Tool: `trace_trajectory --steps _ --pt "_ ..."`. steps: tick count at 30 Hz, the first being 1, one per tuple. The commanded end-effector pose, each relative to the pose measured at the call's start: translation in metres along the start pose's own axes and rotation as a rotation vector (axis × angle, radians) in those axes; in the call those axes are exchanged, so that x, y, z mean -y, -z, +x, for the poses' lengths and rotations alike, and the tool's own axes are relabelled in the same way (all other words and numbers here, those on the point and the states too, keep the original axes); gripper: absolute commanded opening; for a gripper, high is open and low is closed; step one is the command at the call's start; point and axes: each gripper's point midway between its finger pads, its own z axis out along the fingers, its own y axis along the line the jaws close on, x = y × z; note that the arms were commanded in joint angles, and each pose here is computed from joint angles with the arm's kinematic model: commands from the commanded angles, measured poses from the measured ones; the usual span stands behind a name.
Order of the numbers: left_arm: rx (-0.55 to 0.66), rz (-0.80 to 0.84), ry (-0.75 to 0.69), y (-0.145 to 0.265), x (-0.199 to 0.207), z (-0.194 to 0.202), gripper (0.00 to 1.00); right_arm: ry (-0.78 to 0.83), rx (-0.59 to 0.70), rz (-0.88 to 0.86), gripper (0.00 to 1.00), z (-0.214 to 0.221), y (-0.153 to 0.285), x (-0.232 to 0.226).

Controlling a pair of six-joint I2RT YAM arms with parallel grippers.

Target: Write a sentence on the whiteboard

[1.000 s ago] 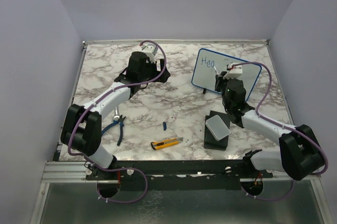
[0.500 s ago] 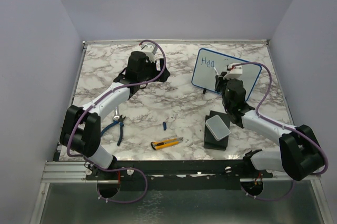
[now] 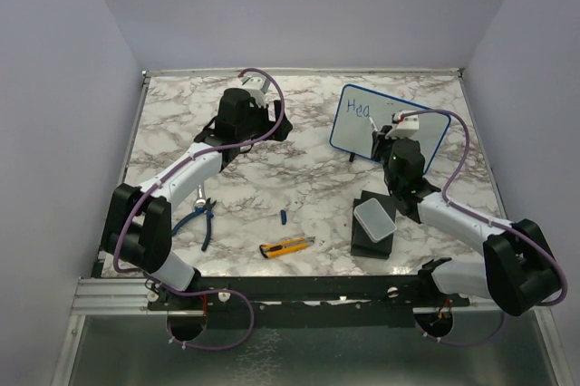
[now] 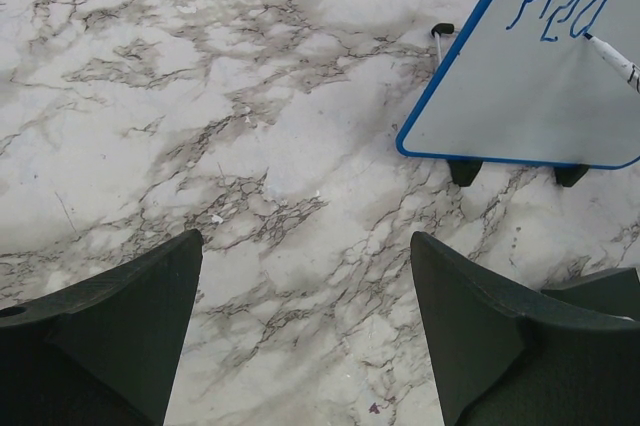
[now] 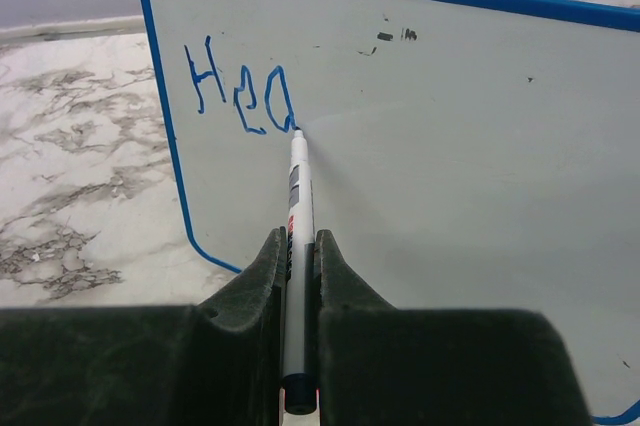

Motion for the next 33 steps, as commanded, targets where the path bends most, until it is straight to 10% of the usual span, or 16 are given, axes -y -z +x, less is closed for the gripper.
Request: trace_trajectory --steps 1,33 --pt "0.038 -0.004 -0.016 0.009 -0.001 -0.011 0.86 0.004 -0.014 0.065 0.00 0.005 0.006 0.015" --pt "0.026 -0.003 -0.010 0.006 -0.003 -0.007 0.86 0.003 0.107 -0.021 0.00 -0.035 0.004 -0.002"
